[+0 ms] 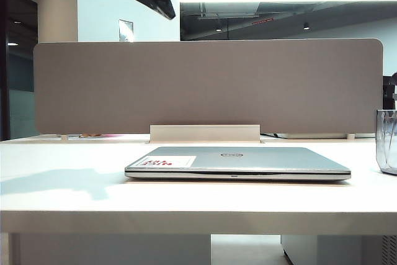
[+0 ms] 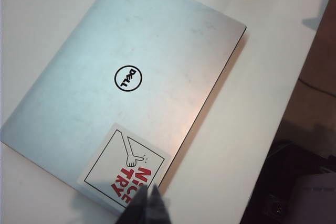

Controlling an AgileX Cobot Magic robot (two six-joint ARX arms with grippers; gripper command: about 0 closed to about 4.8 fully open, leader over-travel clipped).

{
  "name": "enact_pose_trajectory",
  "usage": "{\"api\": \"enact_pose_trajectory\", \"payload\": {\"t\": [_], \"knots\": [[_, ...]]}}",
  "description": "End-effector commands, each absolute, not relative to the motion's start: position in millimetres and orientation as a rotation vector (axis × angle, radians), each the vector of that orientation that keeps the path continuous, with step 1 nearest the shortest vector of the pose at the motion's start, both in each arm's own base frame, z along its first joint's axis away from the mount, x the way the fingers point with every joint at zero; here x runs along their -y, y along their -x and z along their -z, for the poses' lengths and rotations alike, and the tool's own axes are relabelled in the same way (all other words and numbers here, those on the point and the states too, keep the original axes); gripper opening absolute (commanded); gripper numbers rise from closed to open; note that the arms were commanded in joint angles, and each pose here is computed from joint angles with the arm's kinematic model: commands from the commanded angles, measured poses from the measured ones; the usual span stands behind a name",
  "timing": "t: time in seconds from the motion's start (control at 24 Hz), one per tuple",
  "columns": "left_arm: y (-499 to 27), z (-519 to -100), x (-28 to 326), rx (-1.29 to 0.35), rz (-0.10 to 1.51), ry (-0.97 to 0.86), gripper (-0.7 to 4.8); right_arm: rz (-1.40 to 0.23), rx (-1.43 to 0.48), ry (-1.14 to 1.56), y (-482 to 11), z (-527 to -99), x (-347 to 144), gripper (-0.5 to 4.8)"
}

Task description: Pick up the water cup and place it on the right side of the laptop.

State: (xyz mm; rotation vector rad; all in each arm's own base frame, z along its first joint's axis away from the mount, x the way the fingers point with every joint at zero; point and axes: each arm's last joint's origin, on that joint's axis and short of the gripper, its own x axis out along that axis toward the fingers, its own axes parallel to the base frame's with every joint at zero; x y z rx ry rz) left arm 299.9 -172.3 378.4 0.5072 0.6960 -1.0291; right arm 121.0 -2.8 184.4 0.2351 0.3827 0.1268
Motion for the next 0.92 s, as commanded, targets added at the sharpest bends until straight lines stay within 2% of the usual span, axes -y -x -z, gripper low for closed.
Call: {"api": "enact_pose_trajectory", "payload": {"t": [0.04,0.42,0.92], "knots": [[-296.1,-382.4,170.7,-0.69,1.03,-0.509,-0.05,-0.118,-0.314,-0.232,-114.3,-183.9,0.5,-0.02],[-295.1,-381.5,170.1,-0.706,1.032,-0.509,-0.05,-0.122,-0.155,-0.209,-96.0,-175.7,-1.3,-0.02],[-291.8,-381.9,168.4,-0.725,1.036,-0.514,-0.05,-0.118,-0.168,-0.195,-93.7,-157.7,-1.3,-0.02]]}}
